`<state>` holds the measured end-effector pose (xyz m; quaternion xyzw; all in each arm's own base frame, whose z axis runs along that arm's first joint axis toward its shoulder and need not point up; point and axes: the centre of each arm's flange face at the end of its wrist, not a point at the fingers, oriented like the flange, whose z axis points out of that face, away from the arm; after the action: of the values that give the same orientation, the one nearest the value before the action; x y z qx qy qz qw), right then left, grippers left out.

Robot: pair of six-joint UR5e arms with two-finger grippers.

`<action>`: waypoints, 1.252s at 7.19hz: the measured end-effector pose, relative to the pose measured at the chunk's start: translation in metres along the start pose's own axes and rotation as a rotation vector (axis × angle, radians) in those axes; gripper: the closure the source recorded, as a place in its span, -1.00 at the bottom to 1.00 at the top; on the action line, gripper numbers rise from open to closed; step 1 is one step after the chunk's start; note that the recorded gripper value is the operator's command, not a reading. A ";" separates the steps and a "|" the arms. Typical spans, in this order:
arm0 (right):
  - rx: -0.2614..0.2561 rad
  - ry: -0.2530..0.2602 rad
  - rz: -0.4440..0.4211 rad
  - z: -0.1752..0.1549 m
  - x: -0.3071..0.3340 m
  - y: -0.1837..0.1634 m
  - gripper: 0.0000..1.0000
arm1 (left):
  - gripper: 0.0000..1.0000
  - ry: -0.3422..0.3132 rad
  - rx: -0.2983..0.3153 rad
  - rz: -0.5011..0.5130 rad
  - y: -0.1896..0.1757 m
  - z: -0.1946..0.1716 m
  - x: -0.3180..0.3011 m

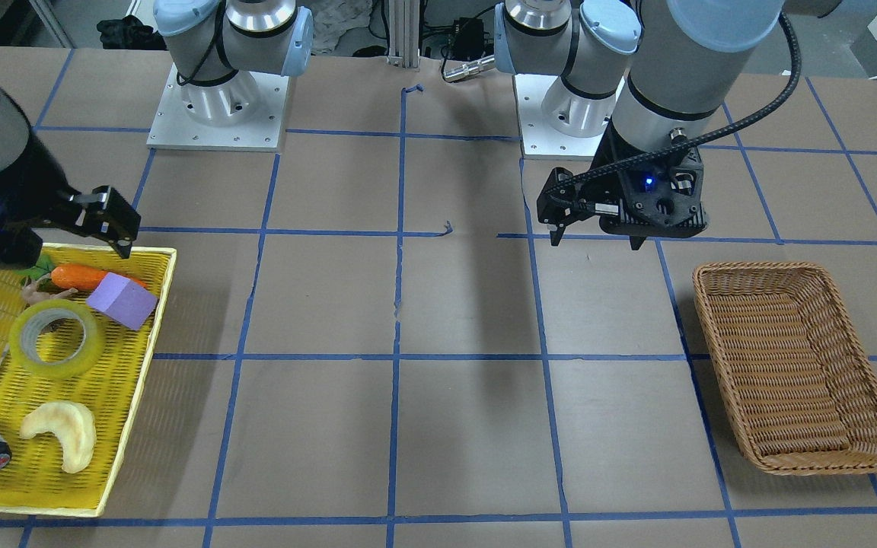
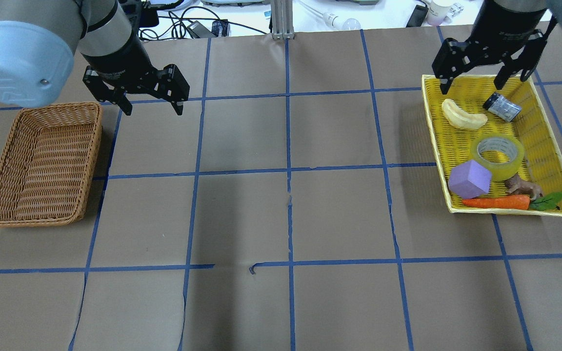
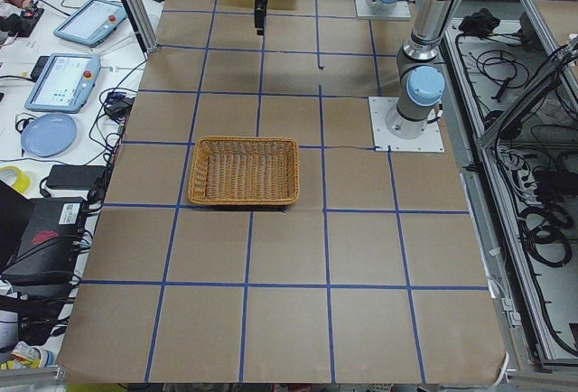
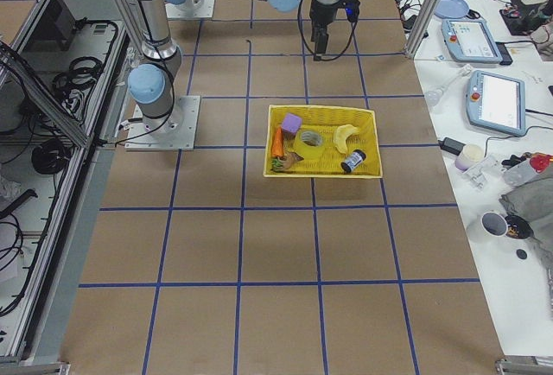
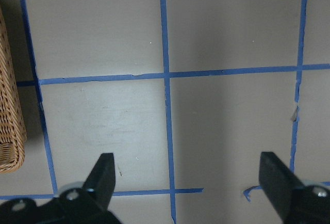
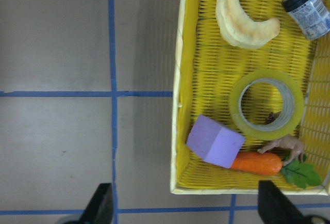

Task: Transfer tape with both arms
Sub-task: 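Lower the right gripper into the yellow tray onto the yellow tape roll, then grasp the tape roll with the right gripper and lift it out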

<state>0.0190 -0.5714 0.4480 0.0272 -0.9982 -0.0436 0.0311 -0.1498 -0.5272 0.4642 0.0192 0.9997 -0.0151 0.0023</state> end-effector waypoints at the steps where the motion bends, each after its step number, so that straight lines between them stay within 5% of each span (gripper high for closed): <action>1: -0.032 0.009 -0.050 0.034 0.044 -0.016 -1.00 | -1.00 0.002 -0.001 0.000 0.000 0.000 -0.001; 4: -0.053 0.031 -0.169 0.147 0.138 -0.029 -0.98 | -1.00 0.008 -0.002 -0.002 -0.001 0.001 -0.001; 5: -0.043 0.041 -0.182 0.177 0.147 -0.029 -0.84 | -1.00 0.007 -0.003 -0.003 -0.001 0.001 -0.002; 8: -0.041 0.061 -0.194 0.226 0.150 -0.028 0.99 | -1.00 0.001 -0.010 -0.002 -0.002 0.004 -0.003; 9: -0.053 0.072 -0.201 0.230 0.152 -0.027 1.00 | -1.00 0.000 -0.013 -0.003 -0.002 0.005 -0.003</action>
<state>-0.1456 -0.5873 0.2258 0.1279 -0.9872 -0.0716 0.0633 -0.1465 -0.5292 0.4591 0.0177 0.9998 -0.0086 0.0024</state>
